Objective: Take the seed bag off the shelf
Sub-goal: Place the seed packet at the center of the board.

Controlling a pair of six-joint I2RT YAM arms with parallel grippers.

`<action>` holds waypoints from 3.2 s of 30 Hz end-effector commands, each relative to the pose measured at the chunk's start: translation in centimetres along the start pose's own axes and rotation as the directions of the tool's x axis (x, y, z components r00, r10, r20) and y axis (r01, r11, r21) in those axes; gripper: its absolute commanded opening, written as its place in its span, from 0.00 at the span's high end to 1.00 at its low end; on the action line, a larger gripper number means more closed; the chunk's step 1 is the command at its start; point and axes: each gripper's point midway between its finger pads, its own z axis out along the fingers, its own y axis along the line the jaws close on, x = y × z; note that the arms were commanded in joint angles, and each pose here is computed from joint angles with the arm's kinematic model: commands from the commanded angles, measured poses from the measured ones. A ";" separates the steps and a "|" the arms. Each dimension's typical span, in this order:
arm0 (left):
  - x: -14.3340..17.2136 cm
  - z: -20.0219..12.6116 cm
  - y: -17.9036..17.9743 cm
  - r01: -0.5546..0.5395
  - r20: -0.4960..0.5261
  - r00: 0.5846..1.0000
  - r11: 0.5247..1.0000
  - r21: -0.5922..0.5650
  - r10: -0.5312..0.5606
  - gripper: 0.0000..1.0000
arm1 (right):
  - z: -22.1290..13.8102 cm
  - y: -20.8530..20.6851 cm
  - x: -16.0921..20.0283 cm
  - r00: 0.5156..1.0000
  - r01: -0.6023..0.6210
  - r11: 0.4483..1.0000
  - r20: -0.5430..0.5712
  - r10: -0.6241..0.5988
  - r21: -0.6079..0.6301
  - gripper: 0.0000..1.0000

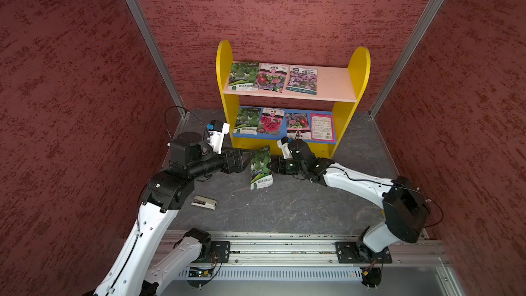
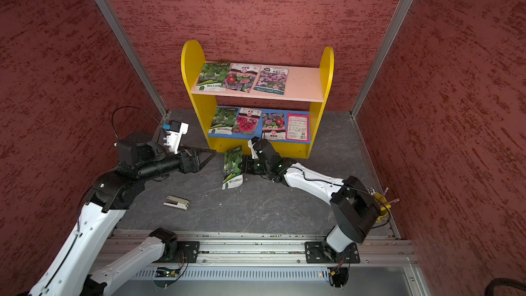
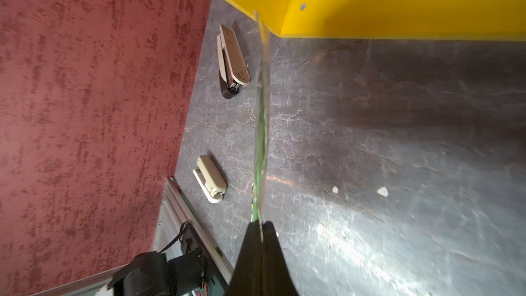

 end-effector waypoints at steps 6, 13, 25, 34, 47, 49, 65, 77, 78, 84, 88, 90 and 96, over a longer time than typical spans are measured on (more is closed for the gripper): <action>0.1 -0.5 2.9 0.049 0.029 0.999 0.987 -0.153 -0.045 0.00 | 4.7 3.2 -1.8 0.999 0.005 0.999 0.036 -0.003 -0.052 1.00; 0.4 -1.0 3.1 0.002 0.056 0.998 0.987 -0.159 0.007 0.00 | 8.0 3.6 -1.1 1.000 -0.004 0.999 -0.007 0.003 -0.040 1.00; 0.7 -1.7 3.3 -0.025 0.058 0.998 0.983 -0.181 0.036 0.00 | 11.4 2.1 0.2 0.999 -0.025 0.999 -0.033 0.027 0.044 1.00; 1.1 -1.3 3.4 -0.019 0.052 0.998 0.986 -0.165 0.028 0.00 | 12.8 -0.1 0.9 0.997 -0.035 0.991 -0.066 0.044 0.132 0.93; 1.5 -0.6 3.8 -0.008 0.040 0.999 0.987 -0.161 0.014 0.00 | 13.6 -2.0 1.7 0.995 -0.072 0.981 -0.059 0.084 0.179 0.89; 1.5 -0.5 3.8 -0.006 0.041 0.999 0.987 -0.162 0.012 0.00 | 13.6 -2.3 1.8 0.995 -0.077 0.978 -0.046 0.087 0.195 0.89; 2.0 0.1 4.3 0.015 0.037 0.999 0.988 -0.156 -0.009 0.00 | 14.4 -3.6 2.1 0.988 -0.155 0.962 0.051 0.148 0.225 0.97; 2.0 0.1 4.6 0.021 0.039 0.999 0.985 -0.172 -0.015 0.00 | 14.6 -3.5 1.5 0.989 -0.145 0.961 0.063 0.134 0.236 0.62; 2.0 0.1 4.6 0.022 0.039 0.999 0.985 -0.173 -0.015 0.00 | 14.4 -3.5 1.4 0.989 -0.141 0.960 0.069 0.128 0.241 0.60; 2.0 0.0 4.6 0.022 0.039 0.999 0.984 -0.177 -0.016 0.00 | 11.5 -2.8 0.3 0.994 -0.075 0.960 0.101 0.049 0.271 0.52; 1.9 0.2 4.4 0.021 0.027 0.999 0.985 -0.169 -0.017 0.00 | 7.7 -0.6 -0.7 0.991 0.050 0.965 0.104 -0.079 0.259 0.36; 1.7 0.4 4.2 0.018 0.026 1.000 0.987 -0.158 -0.014 0.00 | 5.7 0.5 -0.9 0.985 0.121 0.961 0.092 -0.148 0.250 0.28; 0.9 1.2 3.5 0.010 0.030 1.000 0.993 -0.118 -0.007 0.00 | -0.3 3.0 -0.7 0.938 0.323 0.915 0.044 -0.343 0.241 0.02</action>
